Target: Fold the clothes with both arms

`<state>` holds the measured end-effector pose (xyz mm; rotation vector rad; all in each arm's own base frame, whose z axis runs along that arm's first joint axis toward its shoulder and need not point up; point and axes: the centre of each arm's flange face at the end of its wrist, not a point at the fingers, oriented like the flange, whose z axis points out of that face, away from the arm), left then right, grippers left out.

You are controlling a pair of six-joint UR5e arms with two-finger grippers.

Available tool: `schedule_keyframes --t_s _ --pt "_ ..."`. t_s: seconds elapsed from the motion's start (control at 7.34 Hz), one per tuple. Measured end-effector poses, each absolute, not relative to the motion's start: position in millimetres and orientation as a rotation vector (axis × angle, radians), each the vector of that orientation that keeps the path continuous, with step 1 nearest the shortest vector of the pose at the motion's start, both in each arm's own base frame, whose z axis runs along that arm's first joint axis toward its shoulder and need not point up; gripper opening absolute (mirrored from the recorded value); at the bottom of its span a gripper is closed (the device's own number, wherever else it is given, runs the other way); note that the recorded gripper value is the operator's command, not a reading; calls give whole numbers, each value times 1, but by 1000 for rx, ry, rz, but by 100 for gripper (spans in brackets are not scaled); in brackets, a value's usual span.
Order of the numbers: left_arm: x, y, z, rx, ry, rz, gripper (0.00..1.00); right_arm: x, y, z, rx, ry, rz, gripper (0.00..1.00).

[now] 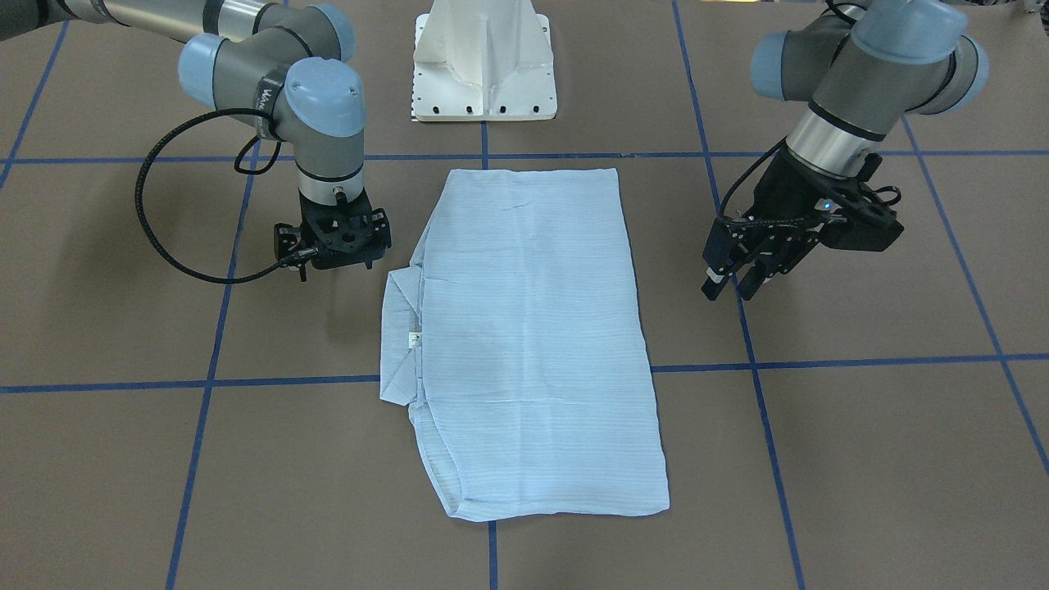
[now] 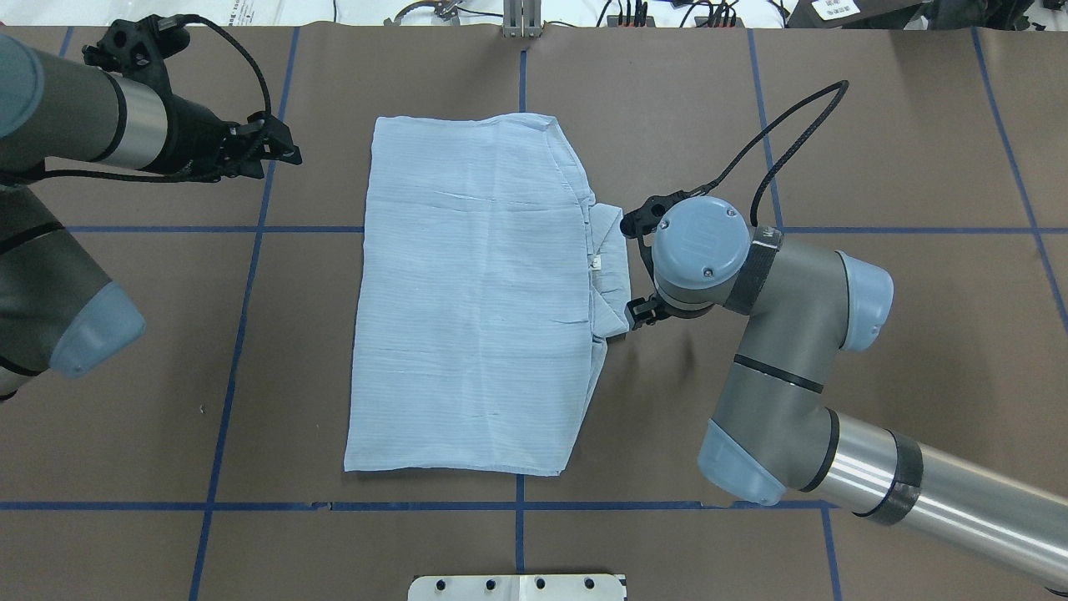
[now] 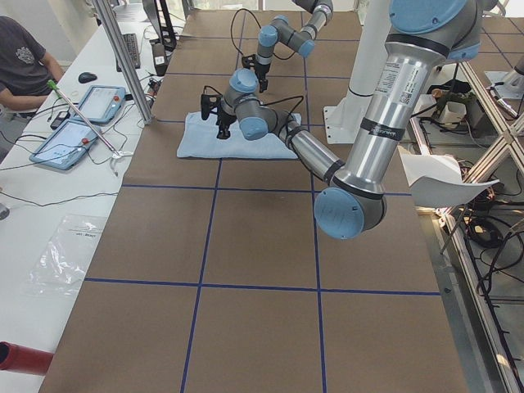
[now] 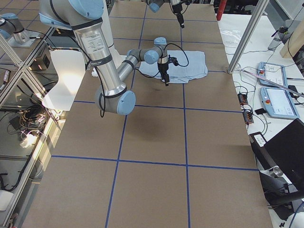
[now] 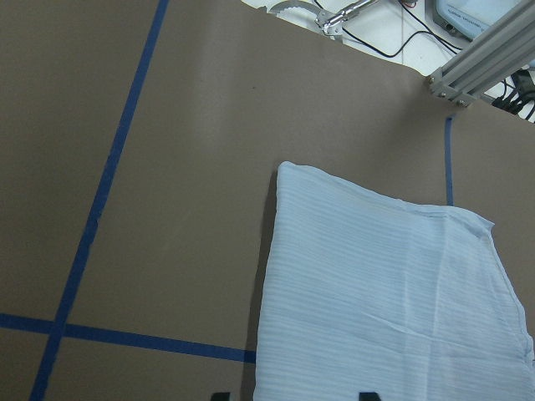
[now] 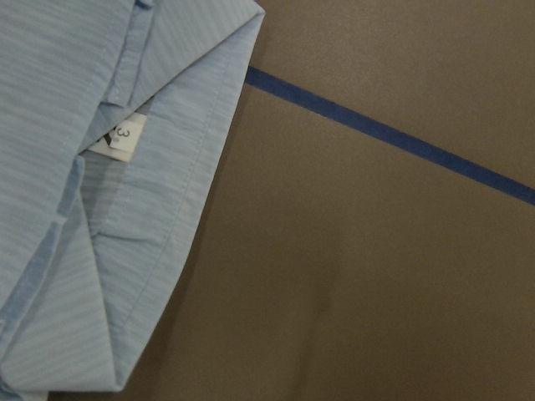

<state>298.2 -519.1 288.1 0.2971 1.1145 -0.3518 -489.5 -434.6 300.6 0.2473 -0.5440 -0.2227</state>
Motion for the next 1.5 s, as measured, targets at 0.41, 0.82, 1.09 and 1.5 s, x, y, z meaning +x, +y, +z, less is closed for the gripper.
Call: schedule_keyframes --t_s 0.41,0.82,1.09,1.5 --pt "298 -516 285 275 1121 -343 60 -510 -407 272 79 -674 199 100" --pt "302 -515 285 218 1100 -336 61 -549 -335 240 -92 -770 654 96" --pt "302 -516 284 215 1097 -338 62 -572 -287 230 -172 -792 902 91" --pt "302 -516 284 220 1096 -340 62 -590 -255 220 -245 -813 1129 88"
